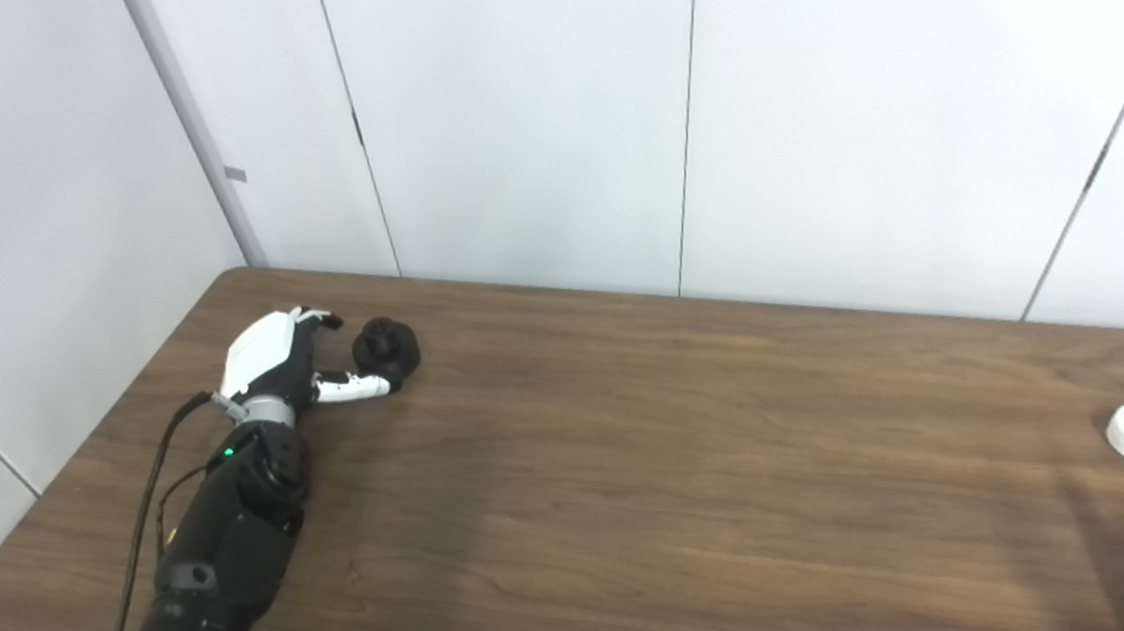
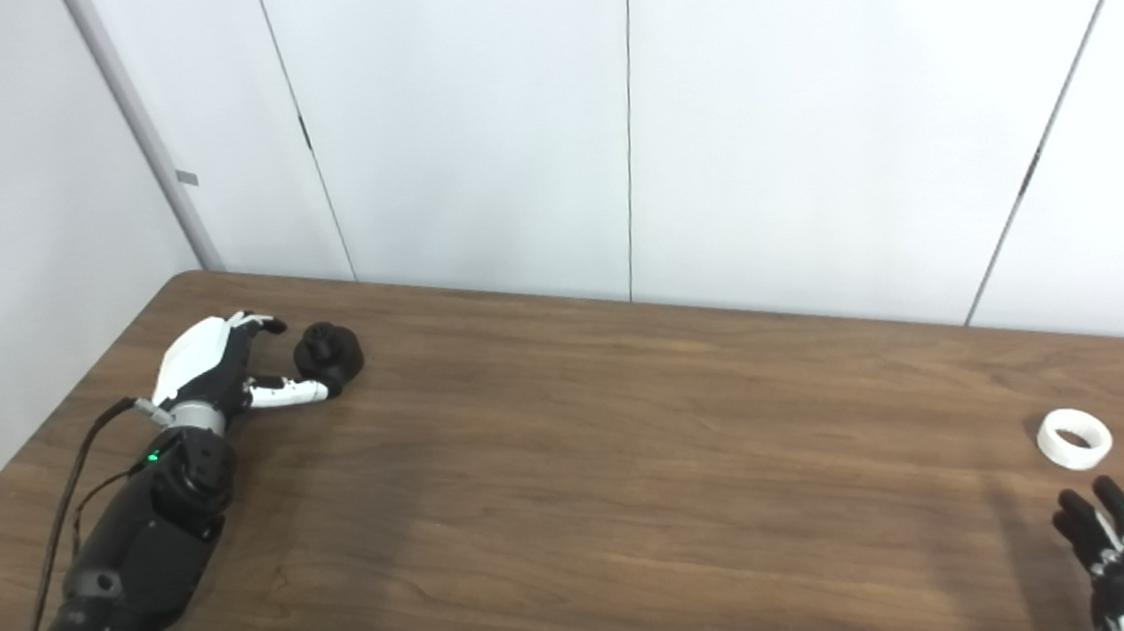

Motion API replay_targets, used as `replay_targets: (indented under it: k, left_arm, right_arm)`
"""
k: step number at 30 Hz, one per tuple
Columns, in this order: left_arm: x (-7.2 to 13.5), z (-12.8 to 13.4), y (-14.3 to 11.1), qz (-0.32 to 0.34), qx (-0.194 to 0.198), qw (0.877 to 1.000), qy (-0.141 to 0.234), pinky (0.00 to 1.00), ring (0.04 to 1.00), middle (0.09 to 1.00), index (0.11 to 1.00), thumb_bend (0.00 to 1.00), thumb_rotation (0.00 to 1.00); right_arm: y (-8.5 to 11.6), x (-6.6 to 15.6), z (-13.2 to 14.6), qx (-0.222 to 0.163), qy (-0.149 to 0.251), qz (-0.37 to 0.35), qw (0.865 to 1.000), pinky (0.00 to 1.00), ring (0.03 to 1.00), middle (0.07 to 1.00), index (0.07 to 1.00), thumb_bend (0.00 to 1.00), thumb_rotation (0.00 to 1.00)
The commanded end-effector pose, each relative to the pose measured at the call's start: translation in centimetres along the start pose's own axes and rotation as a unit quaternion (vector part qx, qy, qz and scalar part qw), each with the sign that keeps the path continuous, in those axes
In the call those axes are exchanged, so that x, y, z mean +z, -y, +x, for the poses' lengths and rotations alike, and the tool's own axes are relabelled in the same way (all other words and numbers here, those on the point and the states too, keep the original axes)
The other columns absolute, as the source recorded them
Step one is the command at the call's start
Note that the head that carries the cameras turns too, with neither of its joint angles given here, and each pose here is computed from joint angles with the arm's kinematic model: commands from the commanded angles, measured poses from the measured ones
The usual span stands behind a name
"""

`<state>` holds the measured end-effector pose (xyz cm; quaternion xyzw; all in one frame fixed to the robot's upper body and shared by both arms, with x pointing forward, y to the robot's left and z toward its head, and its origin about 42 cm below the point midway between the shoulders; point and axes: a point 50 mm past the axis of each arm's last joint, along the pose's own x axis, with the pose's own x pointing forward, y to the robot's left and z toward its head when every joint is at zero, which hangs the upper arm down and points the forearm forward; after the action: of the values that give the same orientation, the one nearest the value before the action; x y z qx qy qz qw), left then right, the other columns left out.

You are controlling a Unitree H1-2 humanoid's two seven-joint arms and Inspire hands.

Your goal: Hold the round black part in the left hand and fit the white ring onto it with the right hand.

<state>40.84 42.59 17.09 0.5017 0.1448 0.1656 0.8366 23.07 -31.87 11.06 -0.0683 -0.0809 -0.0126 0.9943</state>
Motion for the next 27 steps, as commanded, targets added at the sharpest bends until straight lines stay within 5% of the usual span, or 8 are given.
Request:
replay_targets:
  k: [1,27]
  left_arm:
    - [1.5,1.6,-3.6,0.019,0.046,0.999,0.019,1.00,1.000,0.968,0.832,0.99,0.40]
    - [3.8,2.9,-2.7,-0.037,0.002,0.999,0.025,1.00,1.000,0.953,0.806,0.99,0.38]
  right_arm:
    - [-1.3,-3.1,-2.8,-0.009,-0.062,0.026,0.998,1.00,0.936,0.937,0.984,0.55,1.00]
    - [-1.8,-2.9,-3.1,-0.012,-0.060,0.020,0.998,1.00,0.921,0.925,0.977,0.58,1.00]
